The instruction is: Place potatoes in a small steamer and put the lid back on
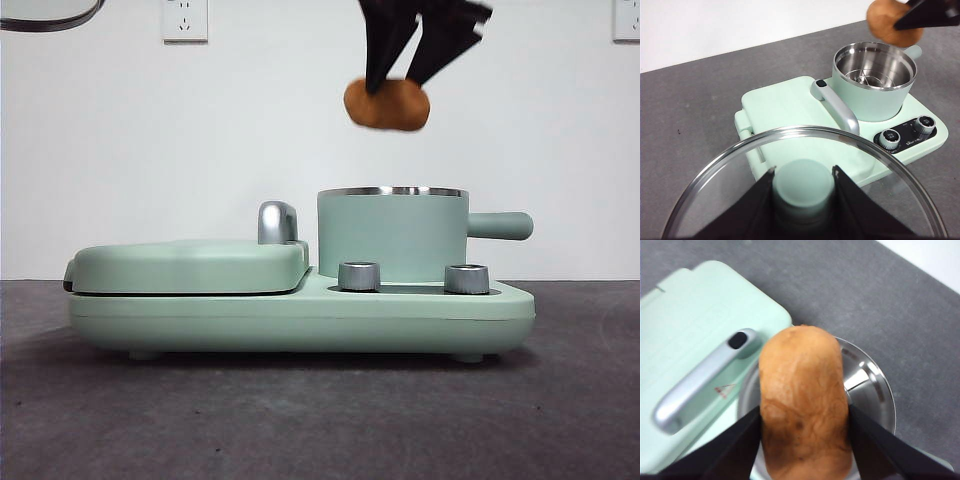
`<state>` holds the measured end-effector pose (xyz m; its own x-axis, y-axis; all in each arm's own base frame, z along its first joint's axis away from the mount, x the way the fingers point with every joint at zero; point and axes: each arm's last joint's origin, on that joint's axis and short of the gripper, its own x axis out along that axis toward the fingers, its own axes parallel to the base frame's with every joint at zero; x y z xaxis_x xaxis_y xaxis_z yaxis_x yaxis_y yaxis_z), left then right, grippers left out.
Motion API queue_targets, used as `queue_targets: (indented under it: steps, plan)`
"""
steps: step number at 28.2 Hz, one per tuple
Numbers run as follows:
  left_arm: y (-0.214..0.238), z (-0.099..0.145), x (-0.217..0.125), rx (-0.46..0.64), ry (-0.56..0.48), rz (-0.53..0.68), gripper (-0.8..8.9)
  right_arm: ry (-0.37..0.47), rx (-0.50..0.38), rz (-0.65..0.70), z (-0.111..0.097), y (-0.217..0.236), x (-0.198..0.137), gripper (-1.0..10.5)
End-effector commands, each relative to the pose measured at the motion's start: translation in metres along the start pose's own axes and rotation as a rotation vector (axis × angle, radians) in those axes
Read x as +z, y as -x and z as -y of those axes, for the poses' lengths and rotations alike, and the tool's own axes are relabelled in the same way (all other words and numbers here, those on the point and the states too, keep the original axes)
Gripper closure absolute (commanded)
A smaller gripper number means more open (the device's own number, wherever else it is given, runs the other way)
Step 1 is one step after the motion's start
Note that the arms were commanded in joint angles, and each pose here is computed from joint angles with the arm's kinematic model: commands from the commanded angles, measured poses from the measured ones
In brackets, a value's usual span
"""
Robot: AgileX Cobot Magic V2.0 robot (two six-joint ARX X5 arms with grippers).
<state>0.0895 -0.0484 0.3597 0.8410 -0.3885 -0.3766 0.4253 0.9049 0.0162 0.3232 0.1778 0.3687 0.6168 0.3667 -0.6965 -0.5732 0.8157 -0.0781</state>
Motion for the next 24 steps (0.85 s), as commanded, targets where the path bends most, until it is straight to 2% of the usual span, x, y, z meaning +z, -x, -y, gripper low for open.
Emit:
queue_targets:
  steps: [1, 15, 24]
  plan:
    - [0.003, 0.0, 0.006, 0.001, -0.003, 0.047, 7.98, 0.004, -0.004, -0.008, 0.004, -0.02, 0.005, 6.9]
    - [0.003, 0.0, 0.006, 0.001, -0.003, 0.046, 7.98, -0.016, -0.003, -0.155, 0.017, -0.094, -0.016, 6.9]
    - [0.003, 0.0, 0.006, 0.001, -0.003, 0.046, 7.98, -0.024, -0.004, -0.224, 0.019, -0.114, -0.027, 6.9]
